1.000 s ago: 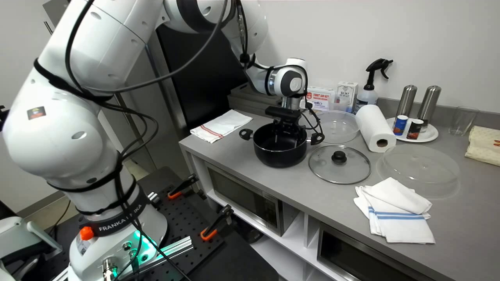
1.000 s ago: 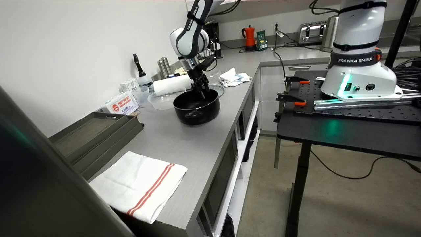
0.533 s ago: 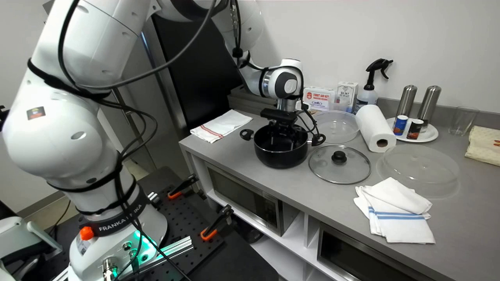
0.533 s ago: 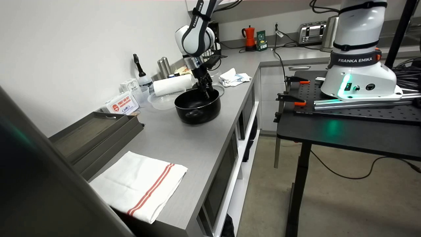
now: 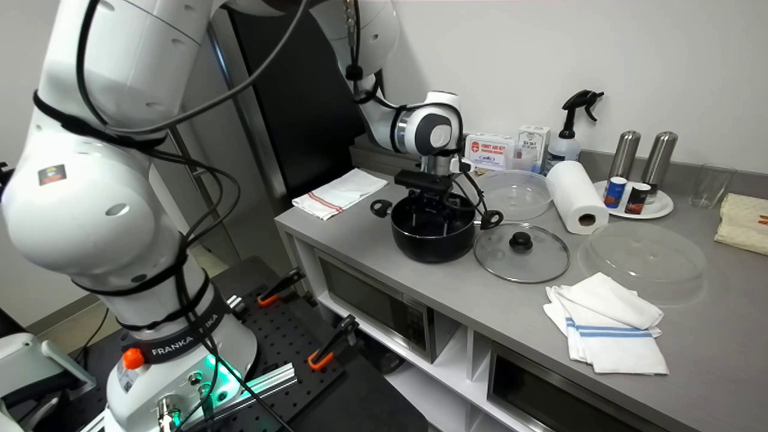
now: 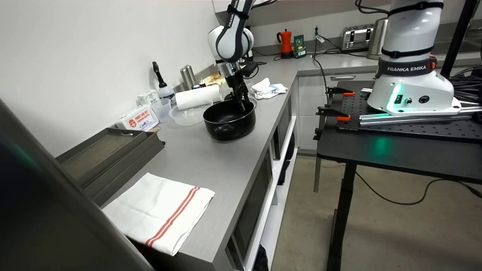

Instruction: Slide the black pot to the right

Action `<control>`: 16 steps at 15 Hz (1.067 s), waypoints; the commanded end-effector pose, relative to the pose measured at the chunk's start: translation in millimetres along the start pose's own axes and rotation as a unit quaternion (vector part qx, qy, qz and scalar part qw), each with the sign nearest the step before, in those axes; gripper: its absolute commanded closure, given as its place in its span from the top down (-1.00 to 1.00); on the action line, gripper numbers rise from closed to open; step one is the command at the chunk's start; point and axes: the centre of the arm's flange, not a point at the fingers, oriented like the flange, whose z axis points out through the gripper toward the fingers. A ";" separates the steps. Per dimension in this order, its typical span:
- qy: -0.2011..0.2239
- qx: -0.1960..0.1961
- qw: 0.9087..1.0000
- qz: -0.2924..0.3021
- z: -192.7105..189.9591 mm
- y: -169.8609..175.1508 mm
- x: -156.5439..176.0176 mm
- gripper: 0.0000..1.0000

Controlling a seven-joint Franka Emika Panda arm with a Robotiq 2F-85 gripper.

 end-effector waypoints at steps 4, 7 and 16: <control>0.009 0.013 1.000 0.001 -0.5 6.9 -25.6 1.00; 0.009 0.015 1.000 0.006 0.4 10.3 -29.5 1.00; 0.000 0.020 1.000 0.011 10.3 15.9 -47.7 1.00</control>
